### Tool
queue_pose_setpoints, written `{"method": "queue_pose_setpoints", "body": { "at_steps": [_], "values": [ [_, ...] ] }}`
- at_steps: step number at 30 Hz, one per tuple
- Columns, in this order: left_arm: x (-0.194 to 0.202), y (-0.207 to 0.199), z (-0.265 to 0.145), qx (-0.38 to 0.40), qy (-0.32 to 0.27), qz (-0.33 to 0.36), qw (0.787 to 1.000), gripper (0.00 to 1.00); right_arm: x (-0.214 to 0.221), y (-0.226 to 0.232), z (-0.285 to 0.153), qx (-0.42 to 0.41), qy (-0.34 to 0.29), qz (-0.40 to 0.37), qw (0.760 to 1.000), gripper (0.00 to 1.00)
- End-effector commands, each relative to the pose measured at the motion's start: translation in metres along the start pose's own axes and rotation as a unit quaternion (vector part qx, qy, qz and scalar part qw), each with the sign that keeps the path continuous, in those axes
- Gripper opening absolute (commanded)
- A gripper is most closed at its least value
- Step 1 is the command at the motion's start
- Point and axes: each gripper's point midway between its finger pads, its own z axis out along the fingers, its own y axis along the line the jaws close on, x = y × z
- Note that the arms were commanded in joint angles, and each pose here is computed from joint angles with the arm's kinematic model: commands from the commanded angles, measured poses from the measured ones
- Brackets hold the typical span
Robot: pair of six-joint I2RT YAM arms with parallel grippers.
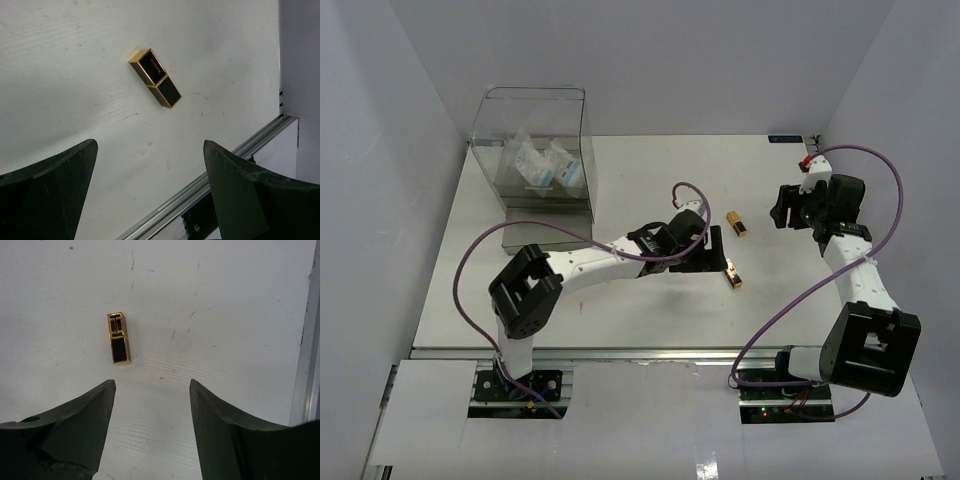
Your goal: Organize the makeup
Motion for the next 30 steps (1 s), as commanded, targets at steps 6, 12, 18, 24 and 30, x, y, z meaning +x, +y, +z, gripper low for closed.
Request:
{"method": "queue_pose_setpoints", "body": {
  "at_steps": [6, 12, 18, 24, 30],
  "values": [
    [0.011, -0.021, 0.061, -0.044, 0.026, 0.002, 0.999, 0.98, -0.027, -0.016, -0.013, 0.054, -0.052, 0.024, 0.997, 0.69],
    [0.015, -0.026, 0.086, -0.055, 0.029, -0.003, 0.998, 0.96, -0.032, -0.023, -0.020, 0.076, -0.068, 0.032, 0.994, 0.69],
    [0.015, -0.030, 0.103, -0.059, 0.027, -0.007, 0.998, 0.95, -0.034, -0.019, -0.023, 0.067, -0.074, 0.033, 0.994, 0.69],
    [0.023, -0.024, 0.120, -0.071, 0.038, -0.009, 0.997, 0.79, -0.035, -0.020, -0.024, 0.065, -0.078, 0.036, 0.994, 0.69],
    [0.039, -0.005, 0.132, -0.097, 0.056, -0.006, 0.994, 0.67, -0.037, -0.019, -0.028, 0.060, -0.085, 0.038, 0.994, 0.69]
  ]
}}
